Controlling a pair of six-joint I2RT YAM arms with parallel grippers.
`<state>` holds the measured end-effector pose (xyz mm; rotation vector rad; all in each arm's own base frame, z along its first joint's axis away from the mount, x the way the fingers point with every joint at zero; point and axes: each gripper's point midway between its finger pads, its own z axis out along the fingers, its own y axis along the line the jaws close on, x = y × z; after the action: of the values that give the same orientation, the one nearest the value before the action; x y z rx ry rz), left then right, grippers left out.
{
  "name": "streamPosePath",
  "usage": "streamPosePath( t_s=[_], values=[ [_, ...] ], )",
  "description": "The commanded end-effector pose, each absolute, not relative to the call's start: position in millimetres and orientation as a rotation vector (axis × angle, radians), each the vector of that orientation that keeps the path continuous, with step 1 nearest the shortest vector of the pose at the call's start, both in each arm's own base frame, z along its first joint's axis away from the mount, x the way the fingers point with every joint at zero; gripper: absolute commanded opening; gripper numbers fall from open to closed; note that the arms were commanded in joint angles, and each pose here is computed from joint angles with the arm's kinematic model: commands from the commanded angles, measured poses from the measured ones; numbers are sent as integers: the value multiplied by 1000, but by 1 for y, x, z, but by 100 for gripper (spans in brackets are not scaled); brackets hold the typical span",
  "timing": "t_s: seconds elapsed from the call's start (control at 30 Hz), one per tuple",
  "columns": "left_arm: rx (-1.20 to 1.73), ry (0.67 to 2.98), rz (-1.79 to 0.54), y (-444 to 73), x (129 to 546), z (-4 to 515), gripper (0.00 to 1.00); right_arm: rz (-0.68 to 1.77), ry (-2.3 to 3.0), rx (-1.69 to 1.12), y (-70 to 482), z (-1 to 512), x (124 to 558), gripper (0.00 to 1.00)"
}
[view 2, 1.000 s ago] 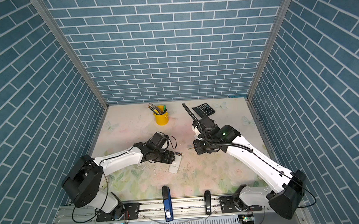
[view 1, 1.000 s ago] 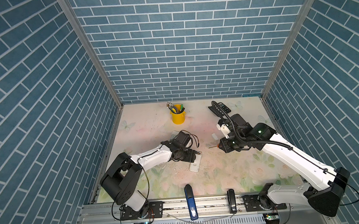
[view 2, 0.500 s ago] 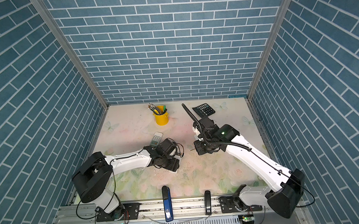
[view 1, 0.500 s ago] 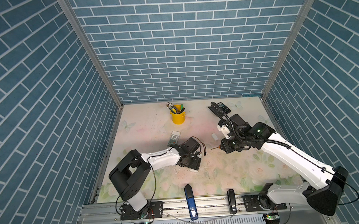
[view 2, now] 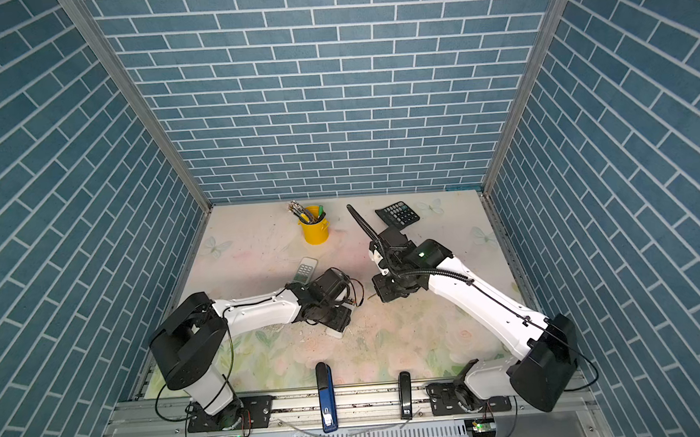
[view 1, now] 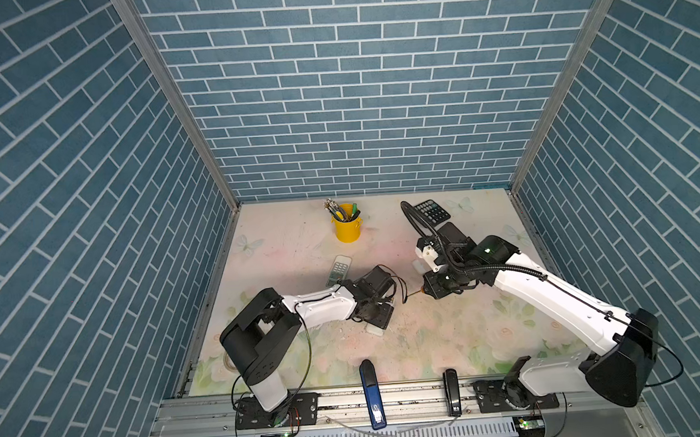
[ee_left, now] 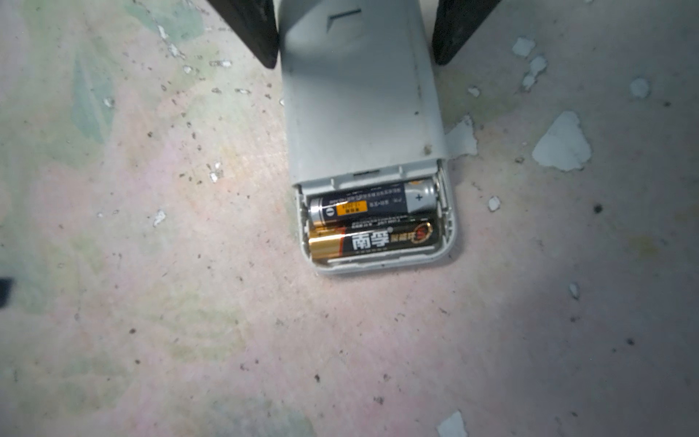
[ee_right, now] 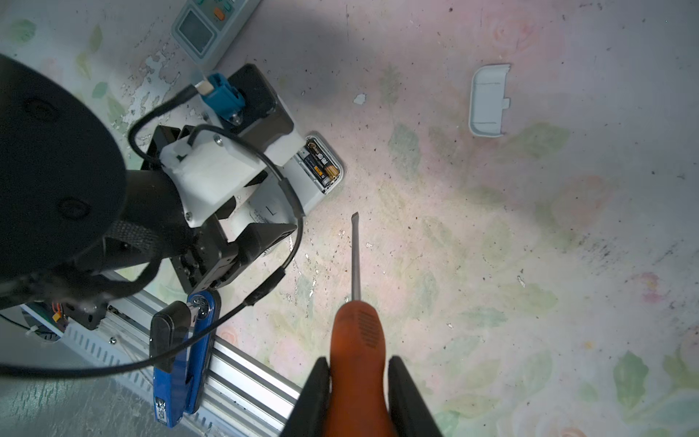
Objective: Unload the batteries from the remote control
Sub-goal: 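Grip the opened white remote with the left gripper while the right gripper lowers the screwdriver, then move the screwdriver tip with the right gripper to the battery compartment end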
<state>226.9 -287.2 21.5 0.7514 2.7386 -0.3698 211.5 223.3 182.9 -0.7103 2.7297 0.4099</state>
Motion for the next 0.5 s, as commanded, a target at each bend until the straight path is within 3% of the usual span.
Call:
streamPosePath(
  t_s=[0.0,0.27,0.47],
  values=[
    [838,2843,-265,-263,204,-10,65,454,2678,-751,233,194,219,0],
    [858,2882,-203,-241,189,-17,75,485,2691,-763,240,187,221,0],
    [852,2907,-173,-232,183,-25,72,504,2691,-773,245,183,223,0]
  ],
)
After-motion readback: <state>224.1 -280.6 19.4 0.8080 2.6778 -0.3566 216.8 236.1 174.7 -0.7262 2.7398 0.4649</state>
